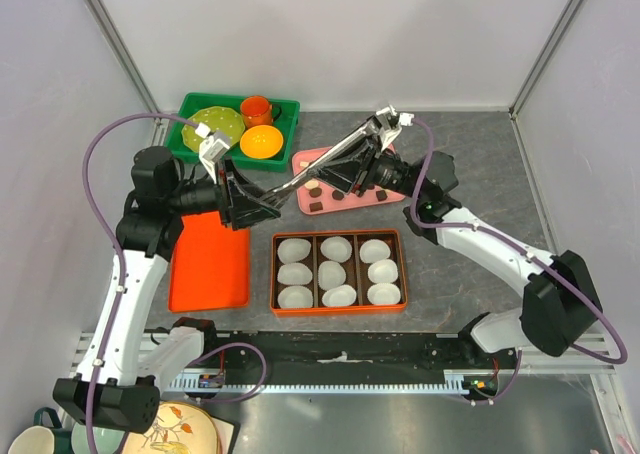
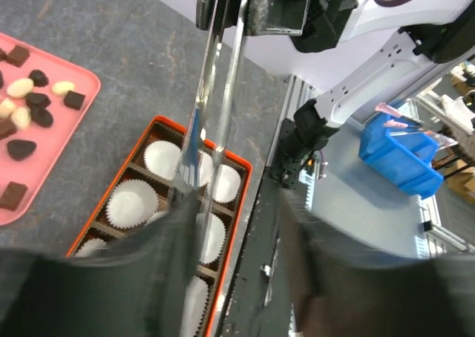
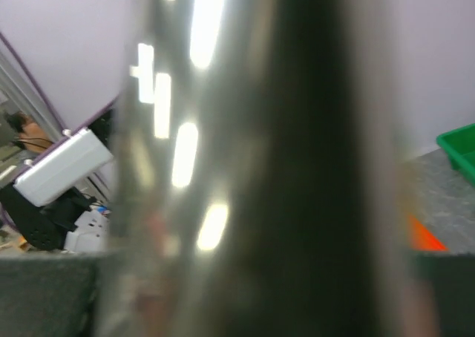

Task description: Pack the chocolate

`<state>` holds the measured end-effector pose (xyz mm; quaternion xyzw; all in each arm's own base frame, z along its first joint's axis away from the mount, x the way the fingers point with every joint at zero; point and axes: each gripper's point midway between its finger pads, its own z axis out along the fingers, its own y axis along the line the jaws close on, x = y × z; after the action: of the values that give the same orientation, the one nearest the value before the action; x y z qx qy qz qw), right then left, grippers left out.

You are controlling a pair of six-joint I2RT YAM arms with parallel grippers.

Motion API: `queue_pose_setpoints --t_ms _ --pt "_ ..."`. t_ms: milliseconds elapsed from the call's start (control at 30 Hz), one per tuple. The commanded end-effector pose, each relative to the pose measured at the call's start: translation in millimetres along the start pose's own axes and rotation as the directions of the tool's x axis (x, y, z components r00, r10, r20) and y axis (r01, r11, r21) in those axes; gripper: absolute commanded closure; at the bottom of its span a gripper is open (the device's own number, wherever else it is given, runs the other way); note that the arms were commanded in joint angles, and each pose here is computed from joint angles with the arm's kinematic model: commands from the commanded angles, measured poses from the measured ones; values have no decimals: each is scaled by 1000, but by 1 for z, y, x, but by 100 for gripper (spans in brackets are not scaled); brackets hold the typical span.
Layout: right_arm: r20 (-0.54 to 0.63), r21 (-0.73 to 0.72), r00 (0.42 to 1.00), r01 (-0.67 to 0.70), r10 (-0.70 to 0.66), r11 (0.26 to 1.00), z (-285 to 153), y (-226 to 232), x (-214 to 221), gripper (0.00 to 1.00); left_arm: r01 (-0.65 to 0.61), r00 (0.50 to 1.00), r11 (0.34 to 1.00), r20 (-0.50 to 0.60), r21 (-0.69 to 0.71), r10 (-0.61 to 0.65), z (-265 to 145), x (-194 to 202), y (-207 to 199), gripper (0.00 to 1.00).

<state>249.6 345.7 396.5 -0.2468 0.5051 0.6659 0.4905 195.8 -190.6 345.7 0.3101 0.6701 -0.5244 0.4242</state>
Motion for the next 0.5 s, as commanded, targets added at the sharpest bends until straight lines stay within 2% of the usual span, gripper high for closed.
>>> queue_pose_setpoints --t_ms 0,33,67,100,267,367,467 --pt "23 55 989 146 -148 988 -6 1 -17 76 -94 996 992 -16 -80 93 -9 -12 -5 31" --pt "7 64 988 151 -151 987 -7 2 -16 76 -123 992 987 -24 -100 121 -10 -13 -2 5" --pt "0 72 987 163 -163 984 -8 1 -16 76 -142 990 982 -23 -127 141 -12 -19 -1 2" --pt "-18 82 980 200 -199 976 -9 0 -16 76 -139 990 962 -34 -235 135 -17 -21 15 1" --pt "-68 82 973 224 -219 971 -16 8 -12 76 -248 969 900 -72 -358 238 -29 -24 32 1" --pt "-97 96 968 241 -232 966 -21 8 -9 76 -279 960 891 -96 -359 262 -30 -22 36 1" --pt "-104 79 966 243 -235 967 -21 13 -9 75 -265 964 919 -110 -291 243 -23 -10 36 1"
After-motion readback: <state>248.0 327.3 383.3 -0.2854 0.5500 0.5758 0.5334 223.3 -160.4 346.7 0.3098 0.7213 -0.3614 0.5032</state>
